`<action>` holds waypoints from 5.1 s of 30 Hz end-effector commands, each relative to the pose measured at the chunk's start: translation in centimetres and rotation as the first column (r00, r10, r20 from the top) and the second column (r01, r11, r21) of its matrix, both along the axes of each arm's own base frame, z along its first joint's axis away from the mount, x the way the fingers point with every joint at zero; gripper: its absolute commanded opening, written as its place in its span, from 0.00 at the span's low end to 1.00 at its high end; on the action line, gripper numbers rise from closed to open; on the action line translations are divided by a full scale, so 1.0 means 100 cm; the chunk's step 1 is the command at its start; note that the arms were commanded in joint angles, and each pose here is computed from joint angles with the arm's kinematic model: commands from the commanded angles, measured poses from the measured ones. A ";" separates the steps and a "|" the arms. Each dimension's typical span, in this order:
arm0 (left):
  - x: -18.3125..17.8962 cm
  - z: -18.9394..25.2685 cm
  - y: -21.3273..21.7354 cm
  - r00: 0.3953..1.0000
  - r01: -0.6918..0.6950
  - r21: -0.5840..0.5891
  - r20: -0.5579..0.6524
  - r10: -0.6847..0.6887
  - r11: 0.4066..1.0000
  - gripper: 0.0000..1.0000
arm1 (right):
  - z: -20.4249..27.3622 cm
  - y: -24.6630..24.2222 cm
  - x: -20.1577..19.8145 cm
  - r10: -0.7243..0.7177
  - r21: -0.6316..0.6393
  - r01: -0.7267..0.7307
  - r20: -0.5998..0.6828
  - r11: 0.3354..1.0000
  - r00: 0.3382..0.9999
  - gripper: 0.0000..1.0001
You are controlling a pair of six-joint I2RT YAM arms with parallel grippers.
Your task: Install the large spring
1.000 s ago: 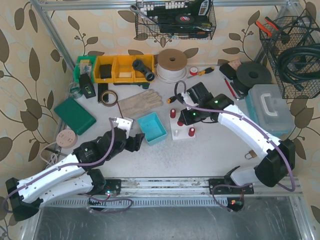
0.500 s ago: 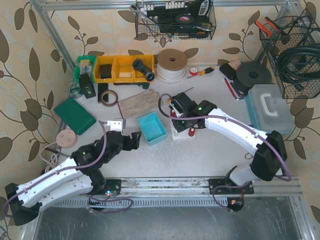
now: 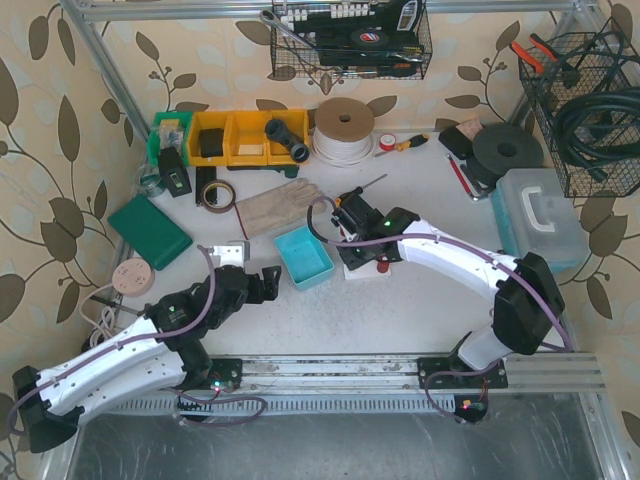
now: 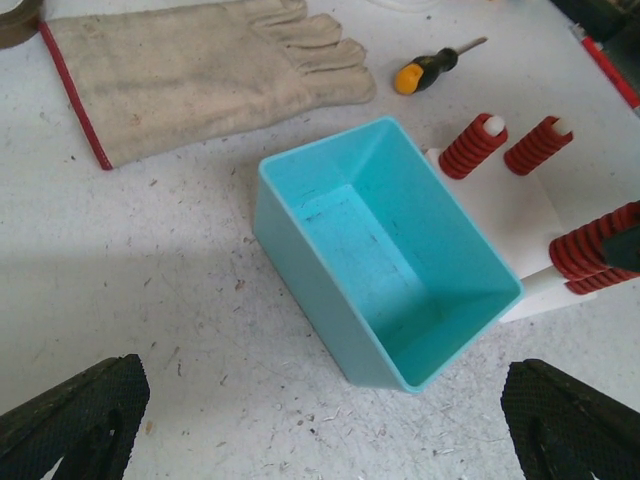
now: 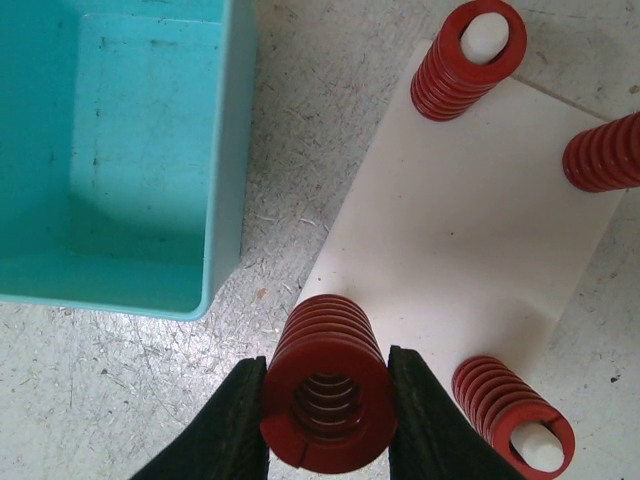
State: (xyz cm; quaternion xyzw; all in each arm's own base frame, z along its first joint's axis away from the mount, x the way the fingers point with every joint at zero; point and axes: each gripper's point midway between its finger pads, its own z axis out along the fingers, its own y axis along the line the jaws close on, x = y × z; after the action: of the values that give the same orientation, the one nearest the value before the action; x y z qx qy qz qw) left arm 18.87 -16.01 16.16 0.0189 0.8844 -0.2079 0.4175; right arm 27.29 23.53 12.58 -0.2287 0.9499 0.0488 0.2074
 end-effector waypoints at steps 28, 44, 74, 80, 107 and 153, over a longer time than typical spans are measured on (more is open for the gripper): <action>0.010 0.006 0.003 0.999 -0.046 -0.044 0.000 0.046 0.998 0.98 | -0.018 -0.018 -0.020 -0.043 -0.046 0.042 -0.023 0.998 0.999 0.00; 0.011 0.004 0.004 0.999 -0.050 -0.047 -0.008 0.050 0.998 0.98 | -0.051 0.000 -0.004 -0.122 0.022 0.122 -0.020 0.992 0.992 0.00; 0.051 0.072 0.059 0.886 -0.367 0.045 0.320 0.334 0.929 0.99 | 0.101 -0.150 0.017 -0.421 0.151 0.482 0.742 0.863 0.522 1.00; 0.098 0.071 0.101 0.810 -0.521 0.271 0.455 0.369 0.810 0.98 | 0.082 -0.209 0.018 -0.476 0.173 0.598 0.785 0.782 0.396 1.00; 0.185 -0.019 0.173 0.863 -0.486 0.458 0.389 0.324 0.745 0.99 | -0.006 -0.249 0.089 -0.372 0.129 0.487 0.815 0.864 0.444 1.00; 0.191 -0.089 0.160 0.940 -0.290 0.433 0.296 0.170 0.853 0.99 | -0.022 -0.255 0.105 -0.396 0.121 0.492 0.766 0.862 0.506 1.00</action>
State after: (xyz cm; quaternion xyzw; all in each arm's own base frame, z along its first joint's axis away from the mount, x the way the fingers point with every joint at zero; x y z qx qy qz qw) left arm 37.10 0.36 6.37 0.0396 0.8514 0.0848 0.5161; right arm 37.03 -2.12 9.37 0.0053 0.8019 -0.1729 0.5718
